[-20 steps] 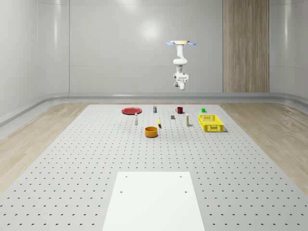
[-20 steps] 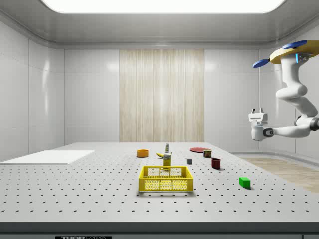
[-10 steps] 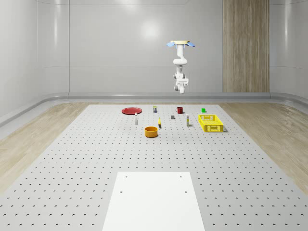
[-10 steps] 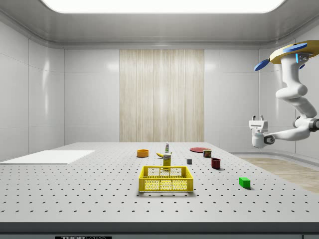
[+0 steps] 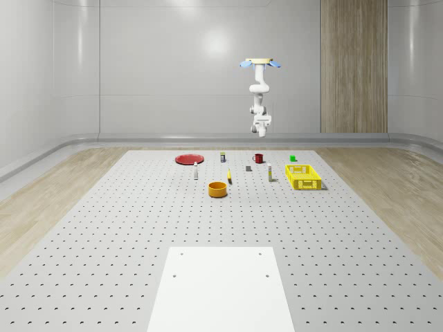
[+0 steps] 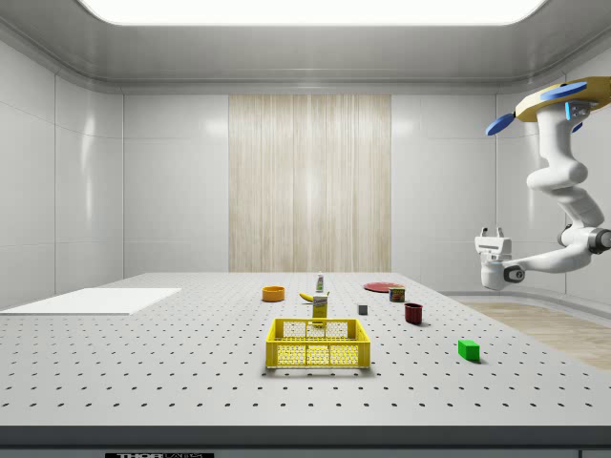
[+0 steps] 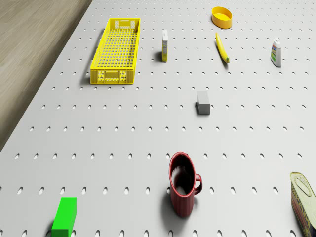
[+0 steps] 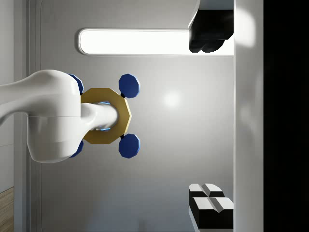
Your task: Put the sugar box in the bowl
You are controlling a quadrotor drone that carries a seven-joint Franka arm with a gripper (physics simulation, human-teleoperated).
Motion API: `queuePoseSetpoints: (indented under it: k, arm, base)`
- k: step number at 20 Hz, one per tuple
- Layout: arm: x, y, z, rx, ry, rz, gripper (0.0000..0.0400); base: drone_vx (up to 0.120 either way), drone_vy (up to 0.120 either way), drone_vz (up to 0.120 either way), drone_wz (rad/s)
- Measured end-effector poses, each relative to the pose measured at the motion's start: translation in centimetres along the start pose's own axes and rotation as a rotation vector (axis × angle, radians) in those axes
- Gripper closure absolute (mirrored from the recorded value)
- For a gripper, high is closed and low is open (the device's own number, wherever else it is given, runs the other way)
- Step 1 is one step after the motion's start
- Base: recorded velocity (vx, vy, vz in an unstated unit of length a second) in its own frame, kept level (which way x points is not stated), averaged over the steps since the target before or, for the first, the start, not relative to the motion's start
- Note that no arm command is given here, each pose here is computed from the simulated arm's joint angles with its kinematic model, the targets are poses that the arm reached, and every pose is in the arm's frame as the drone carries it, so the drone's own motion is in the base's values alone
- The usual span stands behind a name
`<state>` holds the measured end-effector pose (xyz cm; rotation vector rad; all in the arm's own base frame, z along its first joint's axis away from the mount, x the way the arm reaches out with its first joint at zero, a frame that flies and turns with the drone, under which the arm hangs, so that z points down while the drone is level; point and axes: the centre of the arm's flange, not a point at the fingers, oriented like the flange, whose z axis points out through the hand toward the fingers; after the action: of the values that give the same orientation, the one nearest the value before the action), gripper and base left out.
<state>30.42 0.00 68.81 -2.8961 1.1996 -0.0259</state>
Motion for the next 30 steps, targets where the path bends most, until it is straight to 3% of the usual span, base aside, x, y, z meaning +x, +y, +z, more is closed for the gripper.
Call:
queuePoseSetpoints:
  k: [3,30]
  arm:
    - [0.00,0.00,-0.17,0.002,0.002,0.000,0.0000]
    - [-0.25,0.01,-0.33,0.004,0.028,0.000,0.0000]
  base:
    - [0.120,0.093,0.000,0.000]
    - [0.120,0.000,0.000,0.000]
